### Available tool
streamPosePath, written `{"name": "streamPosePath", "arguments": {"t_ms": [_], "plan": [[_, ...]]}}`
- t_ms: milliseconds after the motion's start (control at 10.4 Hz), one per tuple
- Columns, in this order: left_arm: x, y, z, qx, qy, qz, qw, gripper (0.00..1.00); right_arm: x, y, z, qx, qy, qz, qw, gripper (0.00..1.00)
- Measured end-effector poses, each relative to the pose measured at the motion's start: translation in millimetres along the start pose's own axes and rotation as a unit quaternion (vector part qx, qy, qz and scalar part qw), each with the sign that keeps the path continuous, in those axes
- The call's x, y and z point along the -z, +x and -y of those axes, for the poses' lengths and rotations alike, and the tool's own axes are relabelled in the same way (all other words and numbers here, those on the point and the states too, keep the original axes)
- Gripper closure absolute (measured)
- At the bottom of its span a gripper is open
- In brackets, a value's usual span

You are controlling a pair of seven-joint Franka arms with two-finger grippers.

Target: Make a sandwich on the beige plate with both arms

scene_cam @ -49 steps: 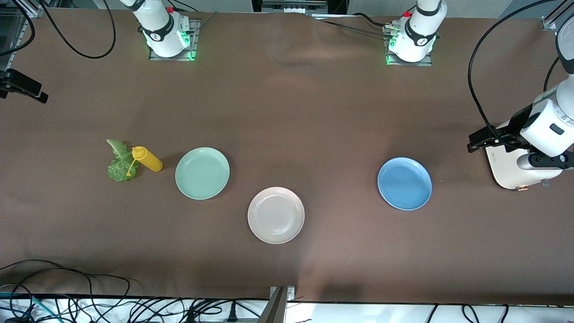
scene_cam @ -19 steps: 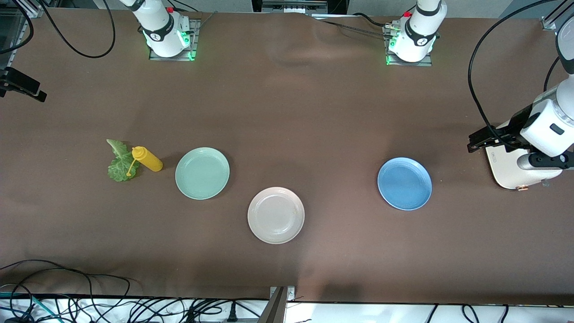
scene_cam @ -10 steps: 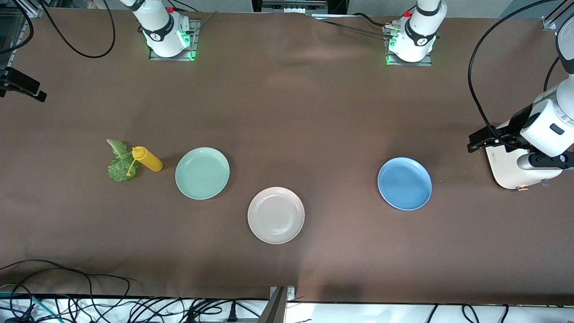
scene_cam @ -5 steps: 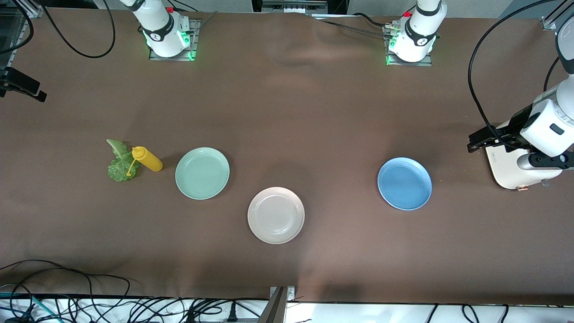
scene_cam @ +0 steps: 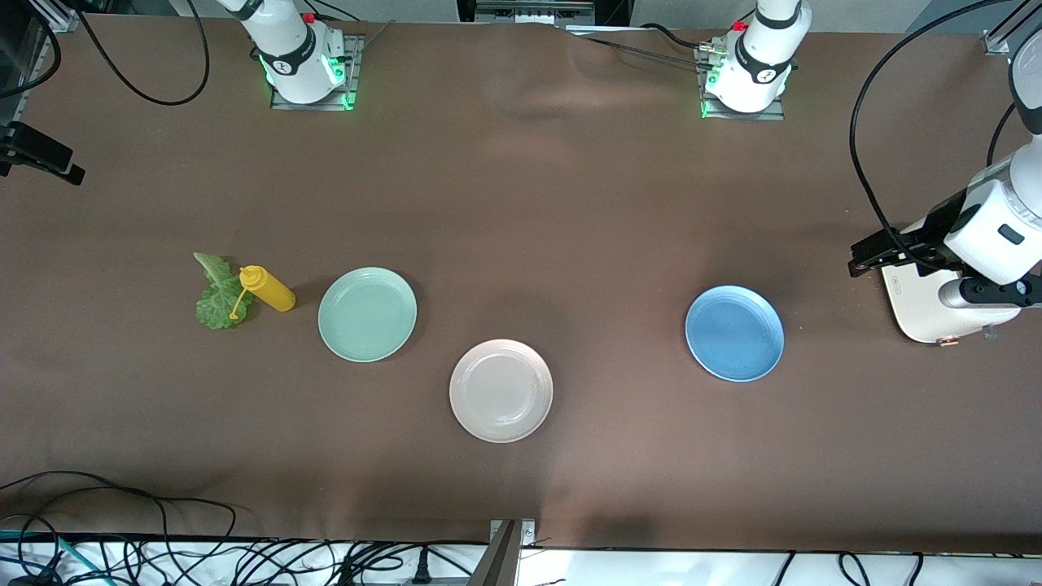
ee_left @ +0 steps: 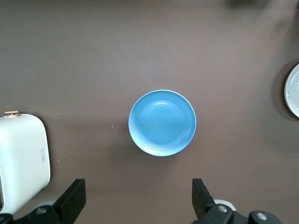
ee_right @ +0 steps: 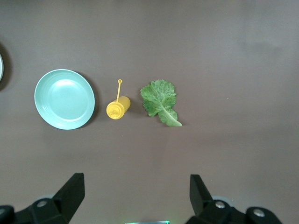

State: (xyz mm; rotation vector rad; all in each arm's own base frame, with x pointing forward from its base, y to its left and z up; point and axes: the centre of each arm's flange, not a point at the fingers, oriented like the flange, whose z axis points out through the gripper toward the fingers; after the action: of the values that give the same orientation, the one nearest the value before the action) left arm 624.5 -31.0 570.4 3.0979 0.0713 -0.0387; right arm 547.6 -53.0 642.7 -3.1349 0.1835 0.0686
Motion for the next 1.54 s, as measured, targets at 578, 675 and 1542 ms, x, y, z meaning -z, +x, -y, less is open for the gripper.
{"name": "streamPosePath", "arguments": {"t_ms": [578, 675, 1542], "plan": [[-0.3, -0.5, -1.1, -0.001, 0.0, 0.002, 1.0, 0.0, 0.0, 0.0, 0.0, 0.0, 0.0, 0.0, 1.0, 0.0], [-0.7, -1.0, -1.1, -0.001, 0.0, 0.004, 1.0, 0.0, 0.0, 0.0, 0.0, 0.0, 0.0, 0.0, 1.0, 0.0], [-1.4, -2.3, -8.3, -0.007, 0.0, 0.007, 1.0, 0.0, 0.0, 0.0, 0.1, 0.0, 0.0, 0.0, 1.0, 0.0]]}}
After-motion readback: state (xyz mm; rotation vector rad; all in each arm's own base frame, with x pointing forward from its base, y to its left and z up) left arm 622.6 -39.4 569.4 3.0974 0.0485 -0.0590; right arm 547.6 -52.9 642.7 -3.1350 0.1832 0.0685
